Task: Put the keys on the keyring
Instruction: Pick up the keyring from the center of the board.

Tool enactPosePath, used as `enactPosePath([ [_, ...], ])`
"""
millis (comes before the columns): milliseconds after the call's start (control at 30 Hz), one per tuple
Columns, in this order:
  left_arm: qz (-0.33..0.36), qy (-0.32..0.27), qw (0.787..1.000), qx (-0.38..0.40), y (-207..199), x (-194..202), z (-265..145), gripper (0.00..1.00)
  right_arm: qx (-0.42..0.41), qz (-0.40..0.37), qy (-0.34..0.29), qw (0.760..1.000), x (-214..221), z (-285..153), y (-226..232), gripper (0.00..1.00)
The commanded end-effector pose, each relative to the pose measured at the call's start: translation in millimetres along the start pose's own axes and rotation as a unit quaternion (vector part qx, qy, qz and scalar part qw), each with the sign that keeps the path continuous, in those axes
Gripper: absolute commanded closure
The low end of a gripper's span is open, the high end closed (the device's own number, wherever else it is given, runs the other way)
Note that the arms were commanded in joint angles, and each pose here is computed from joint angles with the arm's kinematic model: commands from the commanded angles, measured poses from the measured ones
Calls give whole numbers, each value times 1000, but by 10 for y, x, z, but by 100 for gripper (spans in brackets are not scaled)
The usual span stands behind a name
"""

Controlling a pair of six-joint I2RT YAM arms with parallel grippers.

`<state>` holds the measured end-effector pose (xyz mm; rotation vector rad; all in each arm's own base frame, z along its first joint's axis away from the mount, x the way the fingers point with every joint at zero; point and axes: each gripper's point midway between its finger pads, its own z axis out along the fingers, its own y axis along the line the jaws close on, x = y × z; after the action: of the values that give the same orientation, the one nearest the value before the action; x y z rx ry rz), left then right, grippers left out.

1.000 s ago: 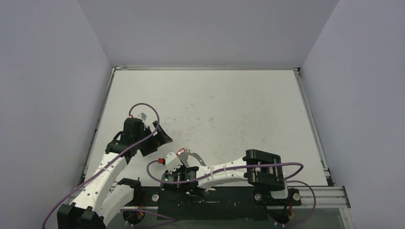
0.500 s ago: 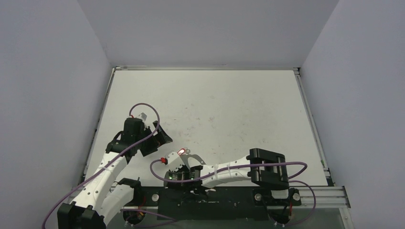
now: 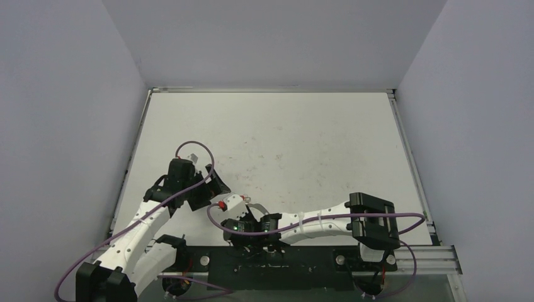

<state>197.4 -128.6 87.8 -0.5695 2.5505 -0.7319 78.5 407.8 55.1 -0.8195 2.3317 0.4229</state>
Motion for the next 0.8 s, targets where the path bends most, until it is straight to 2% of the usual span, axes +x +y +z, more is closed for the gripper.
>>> enactPosePath([
  [0,2,-15,1000,13,-88,-57,11,6,-14,3,-4,1000,1,-39,111,52],
  [67,3,-16,1000,14,-92,-60,6,6,0,-7,4,1000,75,7,77,51],
  [167,4,-17,1000,16,-100,-58,-1,6,21,-15,7,1000,129,53,1,57],
  [367,6,-14,1000,19,-115,-43,9,7,54,-46,7,997,132,117,-105,58],
  [533,9,-12,1000,20,-120,-39,12,7,60,-60,7,996,133,170,-99,70],
  [600,9,-13,1000,21,-128,-42,7,7,66,-67,6,996,127,187,-114,78],
  [700,12,-12,1000,24,-140,-36,2,8,68,-73,0,995,81,172,-112,96],
  [733,14,-13,999,25,-145,-36,-2,8,69,-74,-3,995,65,159,-119,100],
  [767,16,-14,999,27,-152,-38,-7,8,68,-73,-7,995,45,140,-133,100],
])
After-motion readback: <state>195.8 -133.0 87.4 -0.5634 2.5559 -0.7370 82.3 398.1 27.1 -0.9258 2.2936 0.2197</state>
